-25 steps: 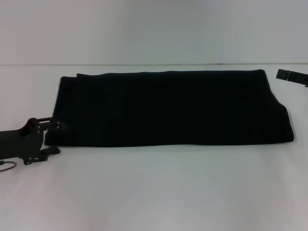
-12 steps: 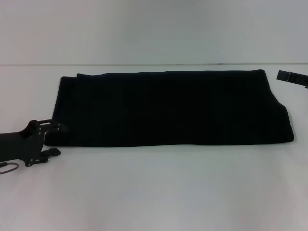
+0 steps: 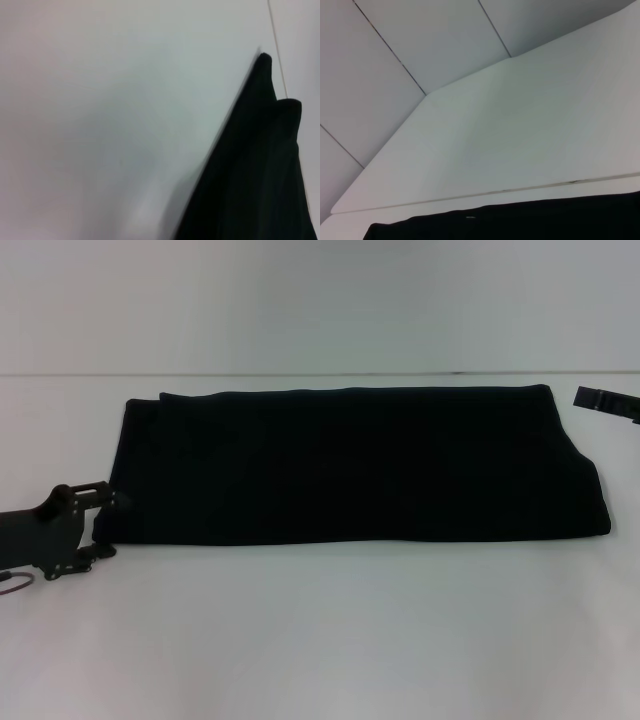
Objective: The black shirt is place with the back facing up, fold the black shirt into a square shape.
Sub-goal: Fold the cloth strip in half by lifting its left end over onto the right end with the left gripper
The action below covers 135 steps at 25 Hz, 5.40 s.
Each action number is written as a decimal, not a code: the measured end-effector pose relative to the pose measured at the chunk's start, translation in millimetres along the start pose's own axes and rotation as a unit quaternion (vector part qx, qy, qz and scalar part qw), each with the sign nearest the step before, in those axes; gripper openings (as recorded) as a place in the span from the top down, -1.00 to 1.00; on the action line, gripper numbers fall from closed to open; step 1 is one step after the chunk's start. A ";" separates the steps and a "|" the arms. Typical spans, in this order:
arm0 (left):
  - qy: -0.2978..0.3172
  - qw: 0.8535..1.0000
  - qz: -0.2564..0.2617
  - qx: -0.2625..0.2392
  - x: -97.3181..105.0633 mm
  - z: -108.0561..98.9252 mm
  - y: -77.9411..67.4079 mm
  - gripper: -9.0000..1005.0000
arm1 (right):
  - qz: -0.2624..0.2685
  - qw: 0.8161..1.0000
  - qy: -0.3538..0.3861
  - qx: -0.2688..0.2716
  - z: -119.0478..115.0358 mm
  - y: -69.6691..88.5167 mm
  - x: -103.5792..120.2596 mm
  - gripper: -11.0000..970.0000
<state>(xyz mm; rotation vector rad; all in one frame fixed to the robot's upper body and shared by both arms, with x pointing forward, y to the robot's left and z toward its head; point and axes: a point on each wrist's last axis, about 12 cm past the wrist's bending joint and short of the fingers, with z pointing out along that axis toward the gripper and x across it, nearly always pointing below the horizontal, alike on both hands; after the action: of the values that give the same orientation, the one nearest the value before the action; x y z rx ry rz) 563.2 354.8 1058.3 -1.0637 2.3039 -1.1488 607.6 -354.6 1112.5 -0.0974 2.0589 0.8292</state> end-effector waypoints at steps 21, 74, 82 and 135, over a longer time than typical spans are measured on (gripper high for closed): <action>-0.017 0.999 0.029 -0.005 -6.0 2.6 -6.0 -0.47 | -0.001 1.000 -0.005 0.001 -0.5 0.0 -3.1 -0.45; -0.036 0.967 0.247 -0.042 -17.1 -5.7 -7.0 0.93 | 0.006 1.000 -0.028 -0.007 4.5 4.5 -3.3 -0.44; -0.091 0.930 0.350 -0.066 -28.2 -41.1 10.7 0.93 | 0.003 0.999 -0.046 -0.006 21.0 13.0 4.5 -0.44; 0.123 0.835 0.365 0.392 169.5 100.7 -101.5 0.45 | -0.029 0.999 0.001 0.014 13.1 3.9 -1.4 -0.42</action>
<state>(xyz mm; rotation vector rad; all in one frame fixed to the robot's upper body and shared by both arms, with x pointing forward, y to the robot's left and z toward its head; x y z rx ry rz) 559.5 134.3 1080.5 0.2663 1.7672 -1.6630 616.3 -344.2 1110.7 -0.1415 2.0586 0.7658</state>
